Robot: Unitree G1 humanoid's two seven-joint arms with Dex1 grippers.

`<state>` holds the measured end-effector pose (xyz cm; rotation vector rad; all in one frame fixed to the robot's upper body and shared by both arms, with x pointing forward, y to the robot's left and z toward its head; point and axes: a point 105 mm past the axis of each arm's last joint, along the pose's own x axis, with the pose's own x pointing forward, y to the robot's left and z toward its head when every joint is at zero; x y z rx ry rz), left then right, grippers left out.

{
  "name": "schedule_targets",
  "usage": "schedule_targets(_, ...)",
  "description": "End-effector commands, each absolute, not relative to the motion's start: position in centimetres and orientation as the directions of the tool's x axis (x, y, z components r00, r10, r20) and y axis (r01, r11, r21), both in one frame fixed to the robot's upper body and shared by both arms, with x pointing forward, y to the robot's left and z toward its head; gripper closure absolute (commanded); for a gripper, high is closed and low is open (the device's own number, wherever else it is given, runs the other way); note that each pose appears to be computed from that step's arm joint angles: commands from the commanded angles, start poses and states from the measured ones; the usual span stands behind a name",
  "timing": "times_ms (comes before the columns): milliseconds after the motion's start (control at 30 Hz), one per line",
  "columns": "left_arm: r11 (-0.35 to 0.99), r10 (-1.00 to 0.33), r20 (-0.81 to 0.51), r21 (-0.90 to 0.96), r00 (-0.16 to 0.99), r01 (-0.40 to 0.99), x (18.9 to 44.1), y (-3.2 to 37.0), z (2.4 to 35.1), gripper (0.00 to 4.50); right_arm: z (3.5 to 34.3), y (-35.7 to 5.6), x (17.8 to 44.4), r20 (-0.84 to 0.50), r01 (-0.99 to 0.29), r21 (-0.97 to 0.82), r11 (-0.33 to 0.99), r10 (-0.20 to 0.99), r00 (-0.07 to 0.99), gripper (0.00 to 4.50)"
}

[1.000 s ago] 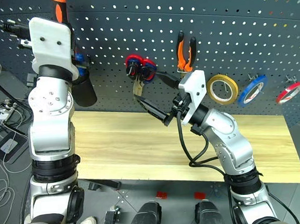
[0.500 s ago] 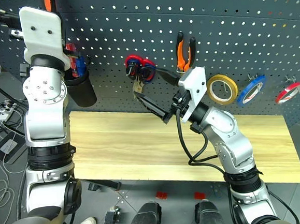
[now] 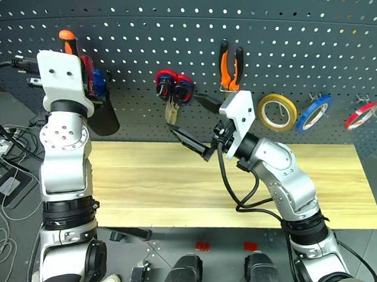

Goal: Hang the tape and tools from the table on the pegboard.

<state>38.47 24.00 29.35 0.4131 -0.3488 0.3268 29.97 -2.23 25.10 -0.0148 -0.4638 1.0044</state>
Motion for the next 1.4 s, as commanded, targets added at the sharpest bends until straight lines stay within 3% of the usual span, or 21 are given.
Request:
schedule_targets(33,0.864,0.273,0.421,0.288,0.865,-0.413,37.2,24.6,30.1,2.88,25.7,-2.3,29.5,0.382,-0.803,-0.247,0.543,0.816,0.434,0.0)
schedule_targets(367,0.871,0.278,0.419,0.269,0.864,-0.411,37.0,24.6,30.2,0.02,25.6,-2.6,29.5,0.372,-0.799,-0.256,0.544,0.818,0.438,0.0)
schedule_targets(500,0.897,0.256,0.399,0.242,0.88,-0.371,37.1,24.2,29.8,0.01,25.5,-2.7,29.5,0.367,-0.796,-0.262,0.546,0.819,0.441,0.0)
schedule_targets(633,0.957,0.173,0.378,0.154,0.91,-0.246,36.8,22.5,29.1,0.01,25.4,-3.2,29.4,0.356,-0.789,-0.272,0.551,0.819,0.45,0.0)
schedule_targets(867,0.982,-0.125,0.288,0.175,0.949,0.076,34.1,15.9,25.8,0.01,22.7,-7.1,30.3,0.246,-0.697,-0.303,0.65,0.76,0.602,0.0)
schedule_targets(1067,0.967,-0.227,0.083,0.137,0.97,0.215,32.9,13.0,18.2,0.01,18.4,-9.7,32.0,0.124,-0.526,-0.256,0.811,0.568,0.814,0.0)
schedule_targets(1233,0.976,-0.202,-0.063,0.071,0.977,0.207,33.6,13.4,12.6,0.01,14.6,-12.7,33.3,0.02,-0.313,-0.139,0.939,0.319,0.948,0.0)
schedule_targets(1400,0.979,-0.197,-0.152,0.021,0.968,0.203,34.5,14.3,9.1,0.01,11.0,-16.3,33.5,-0.109,-0.107,-0.122,0.987,0.094,0.99,0.0)
